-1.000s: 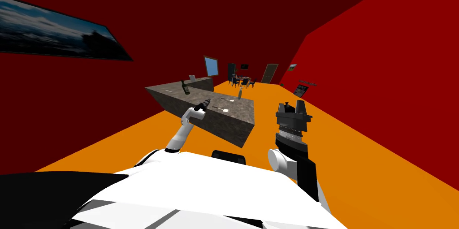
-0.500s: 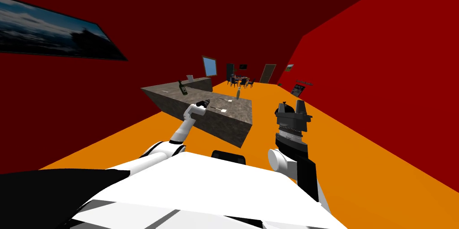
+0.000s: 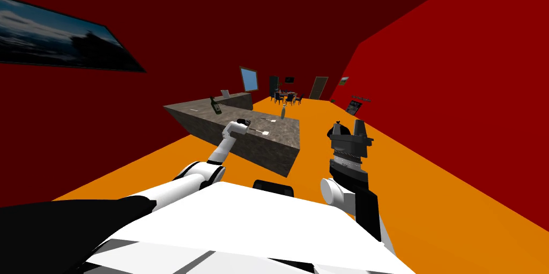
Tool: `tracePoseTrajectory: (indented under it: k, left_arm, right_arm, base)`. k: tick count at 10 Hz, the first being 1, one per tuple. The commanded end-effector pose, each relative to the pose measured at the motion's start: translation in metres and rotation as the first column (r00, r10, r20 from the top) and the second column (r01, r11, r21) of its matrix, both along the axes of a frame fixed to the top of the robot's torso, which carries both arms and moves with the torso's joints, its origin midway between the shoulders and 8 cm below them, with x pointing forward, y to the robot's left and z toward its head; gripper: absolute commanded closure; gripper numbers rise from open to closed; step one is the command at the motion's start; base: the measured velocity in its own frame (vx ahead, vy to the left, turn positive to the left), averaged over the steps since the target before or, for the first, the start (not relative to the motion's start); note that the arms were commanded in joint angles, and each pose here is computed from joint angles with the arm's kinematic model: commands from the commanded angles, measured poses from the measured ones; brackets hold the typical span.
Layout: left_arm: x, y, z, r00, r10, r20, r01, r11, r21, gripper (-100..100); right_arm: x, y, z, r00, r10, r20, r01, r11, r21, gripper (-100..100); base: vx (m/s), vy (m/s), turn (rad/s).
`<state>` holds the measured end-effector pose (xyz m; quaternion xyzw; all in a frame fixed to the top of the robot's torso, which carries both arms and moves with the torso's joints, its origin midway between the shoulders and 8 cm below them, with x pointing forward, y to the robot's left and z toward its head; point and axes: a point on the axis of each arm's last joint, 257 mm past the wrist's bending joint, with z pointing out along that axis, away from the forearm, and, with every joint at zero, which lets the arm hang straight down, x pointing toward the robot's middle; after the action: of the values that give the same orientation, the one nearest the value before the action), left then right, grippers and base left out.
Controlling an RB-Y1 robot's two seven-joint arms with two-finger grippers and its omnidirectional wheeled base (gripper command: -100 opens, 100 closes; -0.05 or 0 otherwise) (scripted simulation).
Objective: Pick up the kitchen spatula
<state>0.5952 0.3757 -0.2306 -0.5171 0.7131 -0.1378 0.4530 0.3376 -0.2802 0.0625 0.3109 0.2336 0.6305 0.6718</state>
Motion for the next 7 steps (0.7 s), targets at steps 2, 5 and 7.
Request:
tracePoseTrajectory:
  k: [2, 5, 7]
  left_arm:
    - [-0.005, 0.009, -0.017, 0.995, 0.034, -0.088, -0.036, 0.999, -0.016, -100]
    - [-0.007, 0.013, -0.025, 0.982, 0.068, -0.179, -0.077, 0.996, -0.043, -100]
    - [-0.011, 0.016, -0.033, 0.968, 0.086, -0.236, -0.102, 0.993, -0.058, -100]
  right_arm:
    - [0.0, 0.0, 0.0, 1.0, 0.0, 0.0, 0.0, 1.0, 0.0, 0]
    - [0.0, 0.0, 0.0, 1.0, 0.0, 0.0, 0.0, 1.0, 0.0, 0]
    - [0.0, 0.0, 0.0, 1.0, 0.0, 0.0, 0.0, 1.0, 0.0, 0]
  base:
    - [0.031, -0.021, -0.033]
    - [0.034, -0.017, -0.036]
    - [0.033, -0.008, -0.033]
